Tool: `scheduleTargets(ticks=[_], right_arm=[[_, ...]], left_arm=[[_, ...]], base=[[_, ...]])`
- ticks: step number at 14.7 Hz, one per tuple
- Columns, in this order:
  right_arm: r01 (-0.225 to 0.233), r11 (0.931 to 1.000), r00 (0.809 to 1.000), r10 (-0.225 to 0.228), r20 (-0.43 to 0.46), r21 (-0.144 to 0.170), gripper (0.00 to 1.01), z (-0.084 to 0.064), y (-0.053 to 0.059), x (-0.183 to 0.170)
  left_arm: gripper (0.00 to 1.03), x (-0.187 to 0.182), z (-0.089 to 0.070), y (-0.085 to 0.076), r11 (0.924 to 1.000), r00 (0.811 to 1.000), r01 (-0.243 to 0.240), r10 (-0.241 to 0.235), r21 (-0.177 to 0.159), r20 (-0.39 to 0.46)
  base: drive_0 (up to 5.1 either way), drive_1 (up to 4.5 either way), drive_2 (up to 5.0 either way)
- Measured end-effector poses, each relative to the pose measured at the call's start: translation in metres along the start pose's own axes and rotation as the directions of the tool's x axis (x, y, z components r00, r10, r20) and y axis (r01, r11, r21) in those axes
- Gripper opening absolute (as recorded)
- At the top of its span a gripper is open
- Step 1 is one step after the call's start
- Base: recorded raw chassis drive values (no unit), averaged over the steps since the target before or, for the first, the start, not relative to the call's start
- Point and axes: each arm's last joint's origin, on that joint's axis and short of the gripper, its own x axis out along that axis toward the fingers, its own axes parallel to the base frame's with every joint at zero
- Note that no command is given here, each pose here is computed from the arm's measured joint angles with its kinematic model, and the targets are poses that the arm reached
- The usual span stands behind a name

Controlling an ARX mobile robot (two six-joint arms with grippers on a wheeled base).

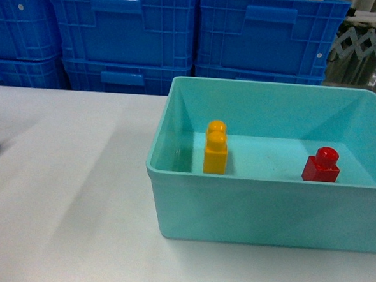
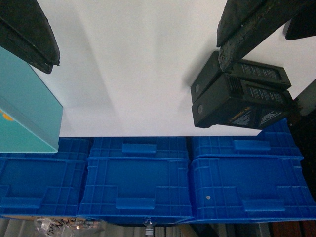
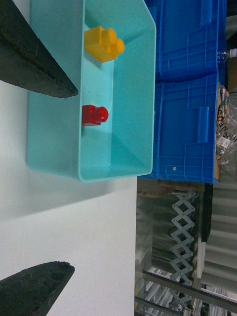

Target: Pick red block from blue box to shelf

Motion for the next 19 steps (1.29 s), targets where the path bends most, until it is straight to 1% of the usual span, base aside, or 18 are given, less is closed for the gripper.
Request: scheduleTargets(ticks=[19], right_arm=[[0.0, 1.0, 1.0, 0.0, 0.0, 0.0, 0.98, 0.0, 0.0, 0.0]], left_arm=[[0.98, 0.0, 0.0, 0.0, 1.0, 1.0, 0.0, 0.0, 0.0, 0.0]], base=[[0.0, 0.0, 0.0]])
